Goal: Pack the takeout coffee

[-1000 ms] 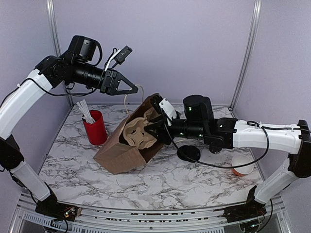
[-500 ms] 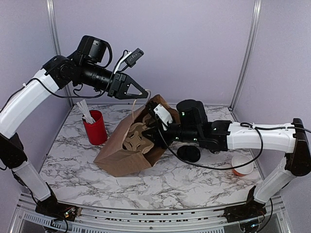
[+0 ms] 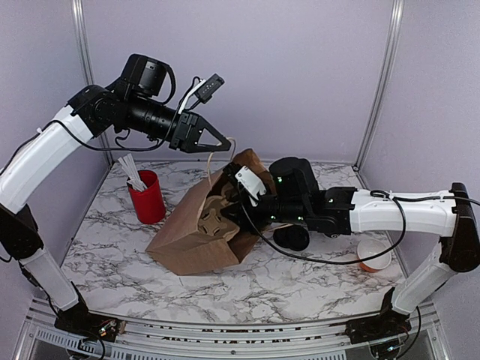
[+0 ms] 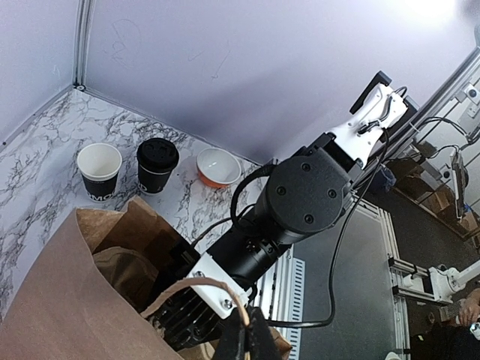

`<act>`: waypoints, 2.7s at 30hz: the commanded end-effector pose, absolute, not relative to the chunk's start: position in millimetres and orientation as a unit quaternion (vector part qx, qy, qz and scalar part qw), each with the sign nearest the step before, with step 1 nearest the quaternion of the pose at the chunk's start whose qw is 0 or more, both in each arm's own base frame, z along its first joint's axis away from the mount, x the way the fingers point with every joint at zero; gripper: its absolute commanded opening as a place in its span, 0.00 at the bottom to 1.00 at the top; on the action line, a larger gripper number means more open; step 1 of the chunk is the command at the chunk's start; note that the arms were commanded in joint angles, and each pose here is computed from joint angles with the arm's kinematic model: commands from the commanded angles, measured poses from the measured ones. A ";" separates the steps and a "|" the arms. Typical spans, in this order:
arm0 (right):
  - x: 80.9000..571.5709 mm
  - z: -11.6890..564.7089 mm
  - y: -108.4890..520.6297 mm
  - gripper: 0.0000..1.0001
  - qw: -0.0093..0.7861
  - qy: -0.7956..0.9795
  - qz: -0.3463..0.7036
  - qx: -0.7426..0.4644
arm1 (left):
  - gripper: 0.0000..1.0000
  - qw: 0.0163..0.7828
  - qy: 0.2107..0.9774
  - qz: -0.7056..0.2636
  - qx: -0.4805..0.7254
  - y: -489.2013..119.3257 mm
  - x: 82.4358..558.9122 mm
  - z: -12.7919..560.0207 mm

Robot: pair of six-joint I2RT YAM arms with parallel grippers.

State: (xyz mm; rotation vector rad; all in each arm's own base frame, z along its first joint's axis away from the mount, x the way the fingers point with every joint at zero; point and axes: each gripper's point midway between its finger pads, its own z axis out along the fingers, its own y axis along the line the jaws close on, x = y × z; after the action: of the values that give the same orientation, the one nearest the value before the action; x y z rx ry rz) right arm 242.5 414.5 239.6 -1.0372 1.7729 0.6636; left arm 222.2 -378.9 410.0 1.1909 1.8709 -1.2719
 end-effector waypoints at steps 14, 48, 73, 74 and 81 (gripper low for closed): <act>251.3 249.3 423.1 0.37 0.484 0.720 0.252 -0.430 | 0.00 0.326 0.669 -0.490 0.453 -376.4 217.9 442.7; 272.0 306.5 425.3 0.40 0.432 0.766 0.169 -0.446 | 0.00 0.302 0.668 -0.673 0.102 -322.6 346.5 398.4; 308.1 434.1 359.9 0.64 0.594 0.743 0.173 -0.256 | 0.16 0.353 0.706 -0.601 0.122 -309.9 357.5 402.5; 312.1 435.2 352.1 0.66 0.595 0.746 0.175 -0.243 | 0.23 0.359 0.710 -0.593 0.126 -309.0 358.0 403.9; 326.9 421.2 304.1 0.77 0.589 0.767 0.187 -0.174 | 0.66 0.373 0.732 -0.552 0.142 -302.3 356.5 403.2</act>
State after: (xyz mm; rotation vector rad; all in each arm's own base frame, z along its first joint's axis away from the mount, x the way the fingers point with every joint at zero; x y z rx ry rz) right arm 320.7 328.6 413.4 -0.5423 1.7879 0.3939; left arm 364.7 -313.2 388.8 0.3097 1.8876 -1.5114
